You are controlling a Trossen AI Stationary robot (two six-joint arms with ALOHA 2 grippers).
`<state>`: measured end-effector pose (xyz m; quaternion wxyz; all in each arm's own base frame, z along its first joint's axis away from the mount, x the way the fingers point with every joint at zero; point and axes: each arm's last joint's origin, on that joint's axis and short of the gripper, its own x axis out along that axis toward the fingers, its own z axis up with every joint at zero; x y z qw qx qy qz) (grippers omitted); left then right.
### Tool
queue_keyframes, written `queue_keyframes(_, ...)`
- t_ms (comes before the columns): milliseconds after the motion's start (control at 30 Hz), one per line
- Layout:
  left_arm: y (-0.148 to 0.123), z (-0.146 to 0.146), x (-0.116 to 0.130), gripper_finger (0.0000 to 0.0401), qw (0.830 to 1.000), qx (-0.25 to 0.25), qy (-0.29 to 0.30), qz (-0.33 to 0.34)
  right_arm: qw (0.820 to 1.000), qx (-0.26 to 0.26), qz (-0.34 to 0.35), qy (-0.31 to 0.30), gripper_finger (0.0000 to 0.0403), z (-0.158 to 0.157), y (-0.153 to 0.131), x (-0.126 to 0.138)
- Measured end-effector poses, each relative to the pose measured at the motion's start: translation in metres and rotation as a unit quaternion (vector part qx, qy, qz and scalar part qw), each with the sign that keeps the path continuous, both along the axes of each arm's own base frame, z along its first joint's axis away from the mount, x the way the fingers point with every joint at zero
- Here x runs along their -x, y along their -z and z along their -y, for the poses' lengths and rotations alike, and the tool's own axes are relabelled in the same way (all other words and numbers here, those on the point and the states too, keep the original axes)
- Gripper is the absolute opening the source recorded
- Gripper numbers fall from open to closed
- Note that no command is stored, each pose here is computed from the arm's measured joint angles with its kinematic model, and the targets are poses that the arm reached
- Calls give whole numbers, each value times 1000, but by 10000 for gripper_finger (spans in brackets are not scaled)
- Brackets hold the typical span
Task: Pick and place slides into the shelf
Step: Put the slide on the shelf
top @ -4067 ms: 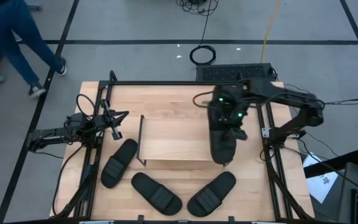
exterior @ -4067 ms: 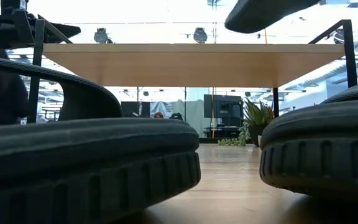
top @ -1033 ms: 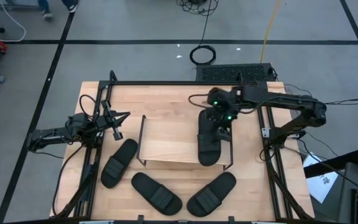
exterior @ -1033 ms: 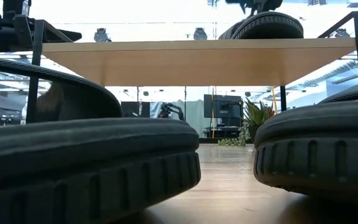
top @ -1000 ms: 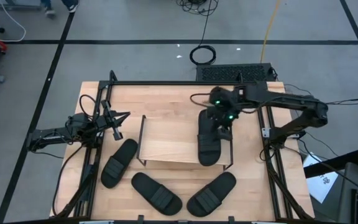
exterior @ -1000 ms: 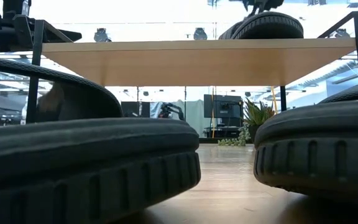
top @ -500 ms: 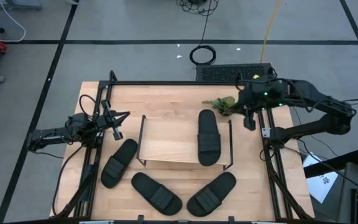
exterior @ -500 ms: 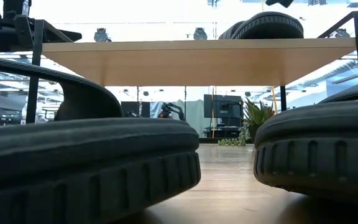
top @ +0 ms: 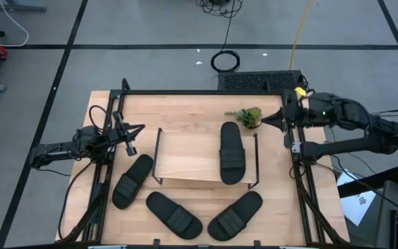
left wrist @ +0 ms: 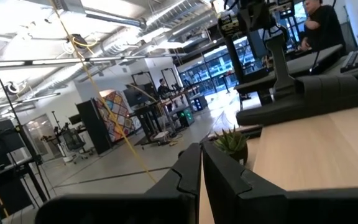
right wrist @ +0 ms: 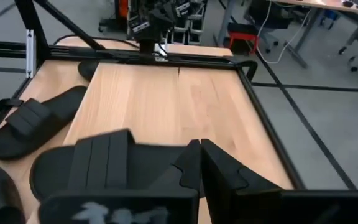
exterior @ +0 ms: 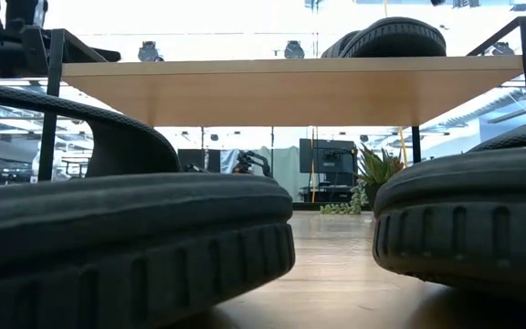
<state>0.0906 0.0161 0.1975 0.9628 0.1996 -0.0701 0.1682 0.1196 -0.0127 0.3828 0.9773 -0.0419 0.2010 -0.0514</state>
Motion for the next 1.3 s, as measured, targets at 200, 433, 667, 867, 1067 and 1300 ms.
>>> queue_keyframes(200,1,0,0,26,1000,1,0,-5,997,-21,65,-22,1,-6,41,13)
queue_keyframes(433,-1,0,0,26,1000,0,0,3,982,-39,173,-60,0,-12,86,15)
queue_keyframes(667,-2,0,0,26,1000,-9,-1,7,970,-11,220,-103,0,-20,134,6)
queue_keyframes(867,-4,0,1,26,999,-36,-8,10,956,9,243,-167,0,-27,154,3)
queue_keyframes(1067,-30,3,9,26,999,-11,38,24,942,43,269,-198,0,-32,176,3)
queue_keyframes(1300,-89,5,22,26,999,6,49,16,939,35,269,-210,0,-35,197,4)
